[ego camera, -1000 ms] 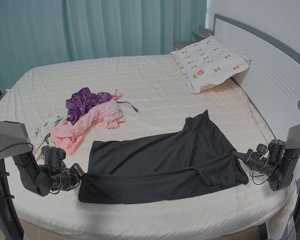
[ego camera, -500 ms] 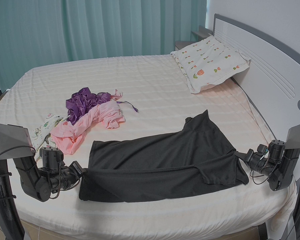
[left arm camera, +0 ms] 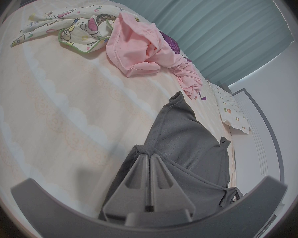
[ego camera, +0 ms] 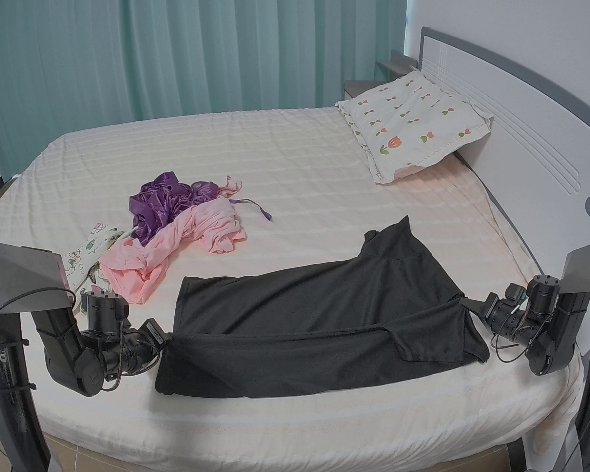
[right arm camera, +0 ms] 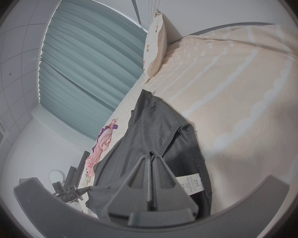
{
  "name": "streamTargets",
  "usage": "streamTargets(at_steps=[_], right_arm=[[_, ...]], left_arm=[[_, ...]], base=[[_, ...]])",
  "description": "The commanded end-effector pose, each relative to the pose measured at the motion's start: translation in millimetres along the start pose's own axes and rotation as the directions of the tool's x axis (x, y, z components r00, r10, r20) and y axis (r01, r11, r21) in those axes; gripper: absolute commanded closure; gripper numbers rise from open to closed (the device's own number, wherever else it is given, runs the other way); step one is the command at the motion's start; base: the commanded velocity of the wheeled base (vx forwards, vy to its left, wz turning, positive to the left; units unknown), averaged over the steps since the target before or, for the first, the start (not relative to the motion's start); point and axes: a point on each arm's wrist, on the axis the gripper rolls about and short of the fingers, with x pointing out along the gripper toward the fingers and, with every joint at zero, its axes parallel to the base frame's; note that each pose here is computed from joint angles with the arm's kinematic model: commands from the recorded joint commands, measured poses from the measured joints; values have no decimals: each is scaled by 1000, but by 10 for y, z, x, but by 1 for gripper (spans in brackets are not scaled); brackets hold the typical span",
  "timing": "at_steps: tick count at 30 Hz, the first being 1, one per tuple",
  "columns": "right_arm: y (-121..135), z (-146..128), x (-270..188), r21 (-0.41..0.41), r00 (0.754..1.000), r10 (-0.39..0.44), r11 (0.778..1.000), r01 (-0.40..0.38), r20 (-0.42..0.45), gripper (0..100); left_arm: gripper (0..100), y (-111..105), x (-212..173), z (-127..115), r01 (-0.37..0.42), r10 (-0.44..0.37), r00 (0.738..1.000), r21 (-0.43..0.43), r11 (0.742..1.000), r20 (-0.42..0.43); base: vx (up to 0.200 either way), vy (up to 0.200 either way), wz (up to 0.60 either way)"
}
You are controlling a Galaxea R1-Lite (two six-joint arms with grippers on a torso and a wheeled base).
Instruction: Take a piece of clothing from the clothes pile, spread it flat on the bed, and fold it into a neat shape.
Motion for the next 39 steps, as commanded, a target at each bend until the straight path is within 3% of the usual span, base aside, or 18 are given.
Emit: streamTargets(at_steps=[1, 2, 3, 4, 11, 16, 21, 27, 31, 34, 37, 39], right_arm=[[2, -8, 8, -3, 1000, 6, 1000, -6, 1, 100], [-11, -18, 15, 0, 1000, 4, 1000, -4, -3, 100], [-12, -22, 21, 0, 1000, 3, 1000, -3, -4, 100], [-15, -23, 24, 0, 1000, 4, 1000, -4, -5, 0], [-4, -20, 81, -9, 1000, 13, 1000, -13, 1, 0], [34, 83, 28, -18, 996, -42, 999, 44, 84, 0], [258, 266, -173, -28, 974, -95, 994, 103, 205, 0], [522, 192, -67, -36, 975, -119, 991, 128, 187, 0], [644, 136, -44, -33, 960, -177, 981, 189, 218, 0], [717, -61, -166, 27, 951, -249, 968, 248, 186, 0], [817, -191, -254, 152, 957, -251, 961, 229, 147, 0], [835, -212, -279, 181, 957, -252, 957, 226, 140, 0]], left_arm=[[100, 2, 23, 3, 0, 0, 1000, 0, 1000, 0], [0, 12, 38, -9, -4, 4, 1000, -1, 1000, -5], [0, 19, 44, -14, -7, 7, 1000, -1, 1000, -6], [0, 22, 49, -22, -8, 8, 1000, 1, 1000, -9], [0, 14, 57, -6, -3, 3, 1000, 0, 1000, -3], [0, 18, 34, 5, -5, 5, 1000, -6, 1000, 1], [0, -113, -127, 88, 33, -33, 998, -2, 999, 52], [0, -214, -286, 134, 73, -72, 994, -8, 997, 80], [0, -200, -295, 112, 69, -68, 995, -11, 998, 69], [0, -186, -277, 96, 64, -63, 996, -12, 998, 58], [0, -167, -227, 46, 52, -52, 998, -11, 999, 38], [0, -168, -217, 31, 52, -52, 998, -9, 999, 33]], base=[[0, 0, 0], [0, 0, 0], [0, 0, 0], [0, 0, 0], [0, 0, 0], [0, 0, 0], [0, 0, 0], [-67, 0, 0], [-200, 0, 0], [-200, 0, 0], [0, 0, 0], [0, 0, 0]])
